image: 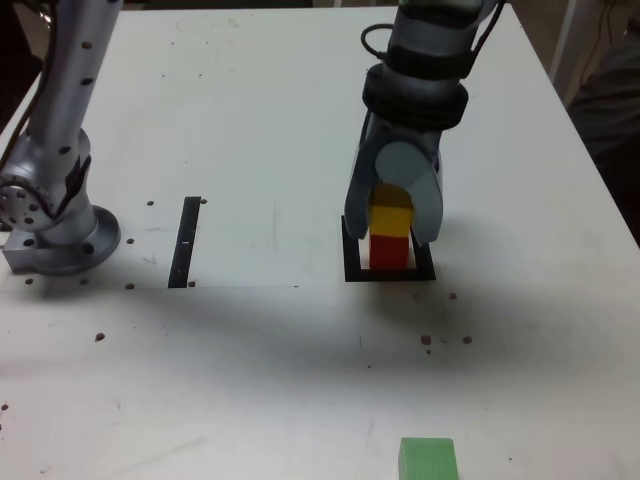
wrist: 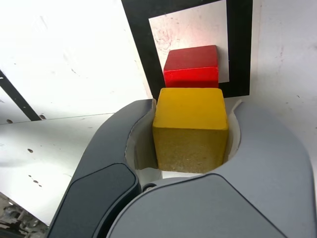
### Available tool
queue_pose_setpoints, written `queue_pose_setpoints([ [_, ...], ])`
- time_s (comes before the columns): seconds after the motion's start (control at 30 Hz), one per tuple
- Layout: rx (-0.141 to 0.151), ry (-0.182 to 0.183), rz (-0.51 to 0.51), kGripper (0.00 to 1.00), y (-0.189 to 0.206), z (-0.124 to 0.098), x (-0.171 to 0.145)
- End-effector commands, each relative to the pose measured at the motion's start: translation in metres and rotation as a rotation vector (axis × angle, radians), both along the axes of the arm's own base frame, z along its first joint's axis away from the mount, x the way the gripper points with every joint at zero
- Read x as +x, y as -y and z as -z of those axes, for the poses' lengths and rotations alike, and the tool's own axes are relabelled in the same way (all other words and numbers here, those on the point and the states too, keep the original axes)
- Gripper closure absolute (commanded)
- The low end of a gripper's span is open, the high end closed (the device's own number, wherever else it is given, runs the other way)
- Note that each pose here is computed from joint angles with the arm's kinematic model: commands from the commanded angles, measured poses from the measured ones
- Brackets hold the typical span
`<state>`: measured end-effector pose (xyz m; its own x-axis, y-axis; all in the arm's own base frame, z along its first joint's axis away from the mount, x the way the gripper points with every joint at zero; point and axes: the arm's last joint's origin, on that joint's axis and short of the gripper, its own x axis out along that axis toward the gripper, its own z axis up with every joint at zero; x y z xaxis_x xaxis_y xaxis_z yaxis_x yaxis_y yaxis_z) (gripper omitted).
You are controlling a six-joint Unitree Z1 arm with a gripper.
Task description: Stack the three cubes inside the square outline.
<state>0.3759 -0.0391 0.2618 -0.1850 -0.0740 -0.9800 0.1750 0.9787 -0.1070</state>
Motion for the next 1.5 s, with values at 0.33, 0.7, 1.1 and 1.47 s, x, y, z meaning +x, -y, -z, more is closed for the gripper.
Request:
queue_pose_setpoints([
  [0.33,-0.013,-0.022,0.001,0.74,-0.005,0.01,0.001],
  [0.7,-0.007,-0.013,0.005,0.0,-0.009,0.013,0.002],
  [1.1,0.019,0.016,0.008,0.0,-0.011,0.001,-0.005],
  [1.47,0.111,0.111,0.052,0.0,0.005,-0.04,-0.031],
])
